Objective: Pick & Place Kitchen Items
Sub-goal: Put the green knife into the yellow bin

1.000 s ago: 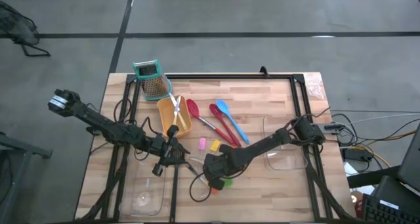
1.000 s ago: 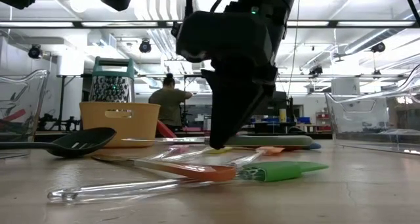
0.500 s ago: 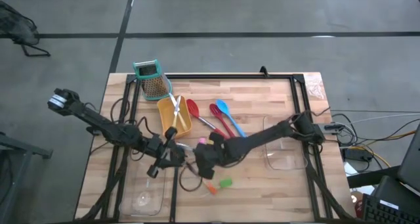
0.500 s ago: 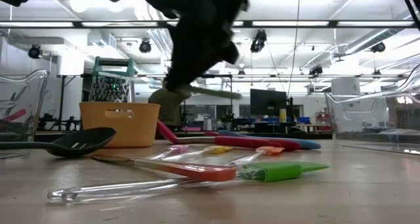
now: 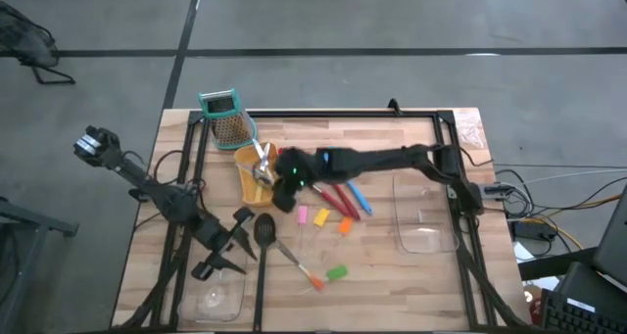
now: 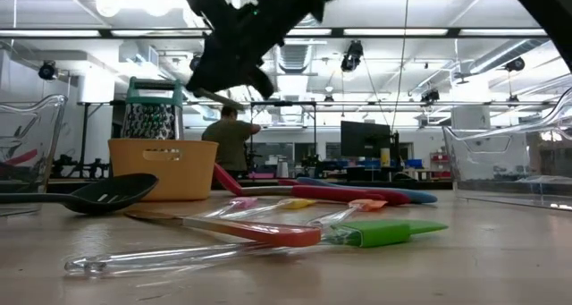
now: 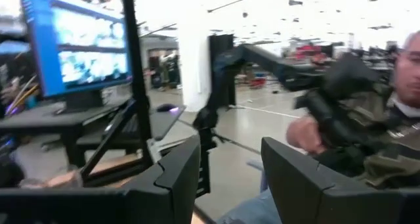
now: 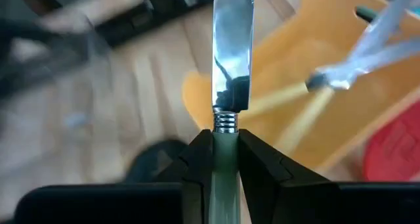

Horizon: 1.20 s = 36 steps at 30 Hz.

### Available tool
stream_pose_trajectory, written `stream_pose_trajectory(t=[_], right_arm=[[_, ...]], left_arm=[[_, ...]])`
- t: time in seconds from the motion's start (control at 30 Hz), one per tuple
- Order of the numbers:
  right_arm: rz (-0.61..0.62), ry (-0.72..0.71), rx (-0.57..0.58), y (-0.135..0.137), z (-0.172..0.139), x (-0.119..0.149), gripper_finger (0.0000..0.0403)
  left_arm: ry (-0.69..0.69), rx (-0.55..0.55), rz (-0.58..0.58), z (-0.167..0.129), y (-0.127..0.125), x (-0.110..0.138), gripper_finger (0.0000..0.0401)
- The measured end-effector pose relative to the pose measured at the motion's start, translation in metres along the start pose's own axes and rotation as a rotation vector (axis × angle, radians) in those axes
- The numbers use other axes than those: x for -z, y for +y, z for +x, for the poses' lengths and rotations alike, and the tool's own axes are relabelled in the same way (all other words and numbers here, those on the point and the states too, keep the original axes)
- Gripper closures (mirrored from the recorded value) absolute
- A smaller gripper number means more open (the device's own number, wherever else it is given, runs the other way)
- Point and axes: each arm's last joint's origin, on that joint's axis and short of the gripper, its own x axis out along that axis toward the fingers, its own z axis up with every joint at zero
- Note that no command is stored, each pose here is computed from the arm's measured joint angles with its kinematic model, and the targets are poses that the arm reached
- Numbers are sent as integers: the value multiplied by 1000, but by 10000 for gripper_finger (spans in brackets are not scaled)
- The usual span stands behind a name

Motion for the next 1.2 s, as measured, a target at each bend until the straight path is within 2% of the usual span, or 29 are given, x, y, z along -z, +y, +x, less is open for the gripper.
stream_pose_trajectory(t=[0.1,0.27,0.47,0.77,0.97,1.2], right_arm=[[61,-59,-64,-21,1,-12,345],[159,-176,-86,-49,4,-27,348],[258,-281,-127,-63,22,-27,350],[337,-258,-126,-78,71,1,345],[330,-245,-111,-84,83,10,347],[317,-236,-117,-84,84,11,306]], left_arm=[[-5,33,30,0,-7,-1,231],[-21,59,39,-2,-12,-4,231],[-22,56,40,-2,-12,-4,231],[-16,59,21,-2,-13,-4,231],[-15,60,20,-2,-13,-4,231],[-13,59,20,-2,-13,-4,231]])
